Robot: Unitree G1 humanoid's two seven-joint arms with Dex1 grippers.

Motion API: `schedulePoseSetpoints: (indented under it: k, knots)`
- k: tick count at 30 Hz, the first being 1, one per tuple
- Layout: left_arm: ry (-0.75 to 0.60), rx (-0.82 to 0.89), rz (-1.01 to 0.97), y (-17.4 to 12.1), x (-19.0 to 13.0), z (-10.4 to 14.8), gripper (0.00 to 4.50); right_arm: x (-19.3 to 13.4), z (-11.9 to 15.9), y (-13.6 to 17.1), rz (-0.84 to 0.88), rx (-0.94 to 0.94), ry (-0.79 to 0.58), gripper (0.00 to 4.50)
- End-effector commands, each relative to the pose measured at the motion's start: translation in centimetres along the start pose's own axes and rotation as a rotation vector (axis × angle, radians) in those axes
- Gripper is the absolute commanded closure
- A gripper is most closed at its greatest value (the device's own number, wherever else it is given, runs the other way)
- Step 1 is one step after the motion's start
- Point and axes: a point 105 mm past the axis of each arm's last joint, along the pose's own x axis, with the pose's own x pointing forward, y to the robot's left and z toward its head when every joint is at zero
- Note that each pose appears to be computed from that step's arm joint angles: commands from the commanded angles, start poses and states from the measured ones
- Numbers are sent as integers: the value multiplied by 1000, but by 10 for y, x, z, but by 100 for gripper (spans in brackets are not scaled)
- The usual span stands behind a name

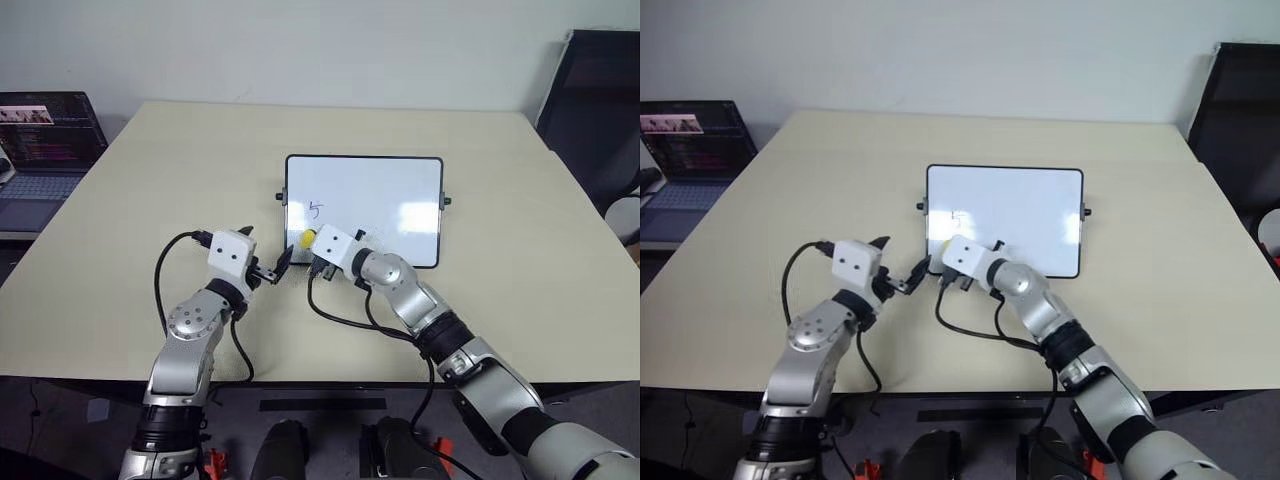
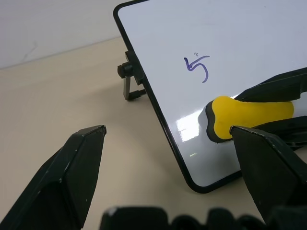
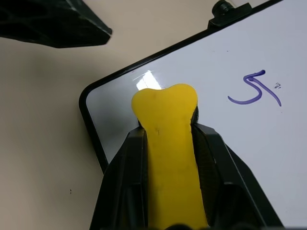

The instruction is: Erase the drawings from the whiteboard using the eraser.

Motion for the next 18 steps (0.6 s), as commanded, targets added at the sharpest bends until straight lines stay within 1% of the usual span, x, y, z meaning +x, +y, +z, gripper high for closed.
schedulePoseSetpoints:
  k: [1,5,8,12,16,18]
  knots:
    - [-59,24,10,3,1,15,0,-1,26,-49,-191,39,-99,349]
    - [-57,24,7,4,1,12,0,-1,43,-74,-300,47,-161,349]
    - [-58,26,5,5,1,11,0,4,44,-72,-278,61,-154,349]
    - [-61,27,3,5,1,10,0,16,39,-51,-132,109,-78,349]
    - [-63,29,-3,3,1,10,0,22,24,-20,44,306,54,349]
    - [-64,29,-3,3,1,10,0,22,18,-8,105,357,114,349]
